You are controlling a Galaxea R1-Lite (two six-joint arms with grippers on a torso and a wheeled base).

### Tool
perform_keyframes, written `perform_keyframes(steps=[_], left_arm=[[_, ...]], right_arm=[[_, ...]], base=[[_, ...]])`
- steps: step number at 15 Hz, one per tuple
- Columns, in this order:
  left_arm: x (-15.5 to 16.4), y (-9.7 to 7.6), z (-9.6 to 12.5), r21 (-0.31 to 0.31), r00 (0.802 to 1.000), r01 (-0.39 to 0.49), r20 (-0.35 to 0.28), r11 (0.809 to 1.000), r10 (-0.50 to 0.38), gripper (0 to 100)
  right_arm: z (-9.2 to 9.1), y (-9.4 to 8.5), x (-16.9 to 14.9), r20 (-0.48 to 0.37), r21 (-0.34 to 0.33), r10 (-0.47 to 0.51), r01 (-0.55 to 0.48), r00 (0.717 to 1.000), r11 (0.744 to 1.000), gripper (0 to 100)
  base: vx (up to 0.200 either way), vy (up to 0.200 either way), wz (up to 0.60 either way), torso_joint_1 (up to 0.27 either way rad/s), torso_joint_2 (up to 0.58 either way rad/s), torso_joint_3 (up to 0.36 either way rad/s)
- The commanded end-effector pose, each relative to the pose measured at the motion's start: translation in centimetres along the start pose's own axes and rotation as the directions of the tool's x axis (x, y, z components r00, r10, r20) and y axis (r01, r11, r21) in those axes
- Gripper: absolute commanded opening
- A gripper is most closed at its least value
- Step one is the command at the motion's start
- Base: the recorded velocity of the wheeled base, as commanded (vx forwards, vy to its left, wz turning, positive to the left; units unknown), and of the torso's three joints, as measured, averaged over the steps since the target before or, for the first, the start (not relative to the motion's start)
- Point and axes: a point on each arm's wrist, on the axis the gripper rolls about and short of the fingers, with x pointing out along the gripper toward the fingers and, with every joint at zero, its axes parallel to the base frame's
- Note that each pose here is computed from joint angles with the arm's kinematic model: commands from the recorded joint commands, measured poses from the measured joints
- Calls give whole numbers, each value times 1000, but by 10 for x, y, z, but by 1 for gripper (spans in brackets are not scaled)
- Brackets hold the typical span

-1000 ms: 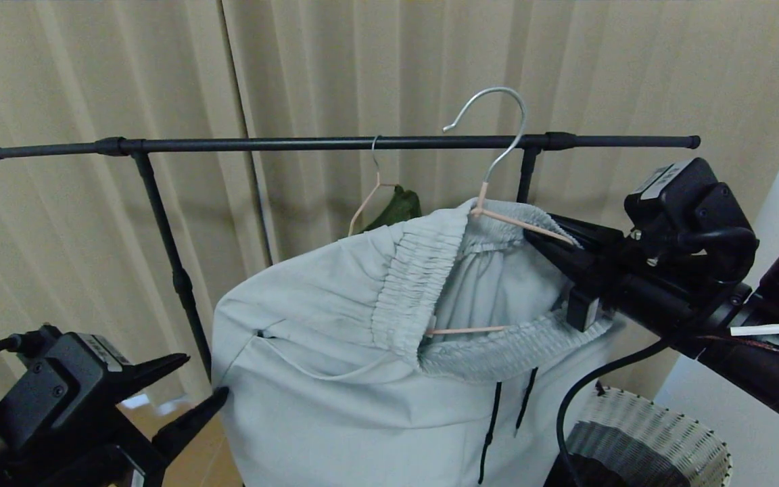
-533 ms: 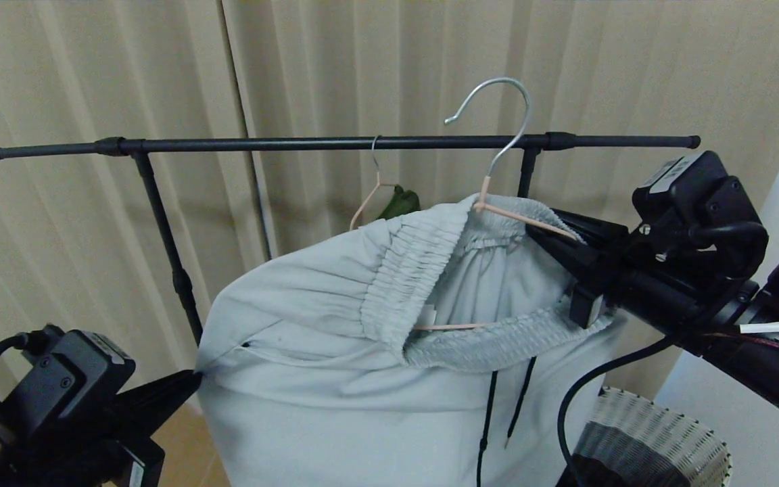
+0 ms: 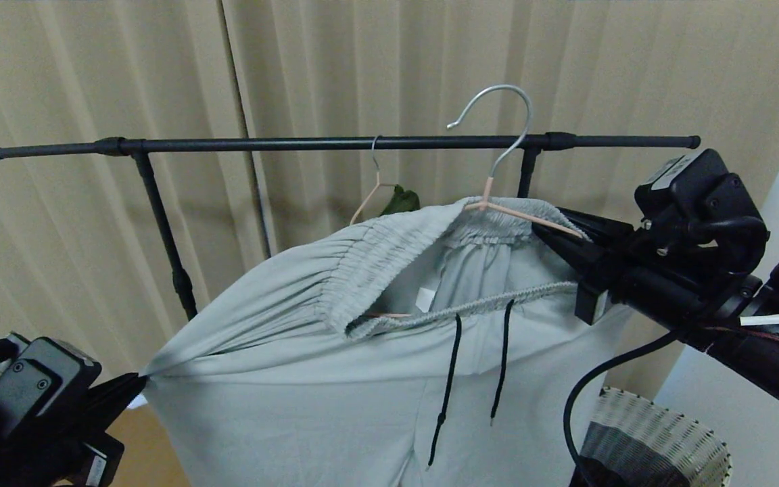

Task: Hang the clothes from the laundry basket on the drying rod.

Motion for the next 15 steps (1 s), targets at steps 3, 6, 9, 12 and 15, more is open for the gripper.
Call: perform_keyframes(steps=[3, 6, 9, 12, 15], left_arm=[[-5, 0, 1, -9, 1000, -6, 21, 1000, 6, 100], [-17, 1, 2, -102, 997, -22, 74, 994, 30, 100], [-39, -4, -2, -149, 985, 0, 170, 989, 26, 100], [-42, -5, 4, -190, 975, 45, 222, 981, -2, 100], [-46, -4, 5, -200, 970, 46, 241, 979, 3, 100]], right_arm=[[-2, 0, -1, -18, -1, -5, 5, 1000, 1000, 0], [-11, -16, -5, -70, -9, -67, 67, 995, 998, 0], [-28, -49, -26, -209, -32, -192, 190, 959, 981, 0], [-34, -75, -63, -366, -54, -292, 293, 884, 955, 0], [-42, -87, -89, -514, -69, -342, 360, 786, 931, 0]], base=[[0, 0, 0, 0, 0, 0], [0, 0, 0, 0, 0, 0], [0, 0, 0, 0, 0, 0], [0, 0, 0, 0, 0, 0], [0, 0, 0, 0, 0, 0]])
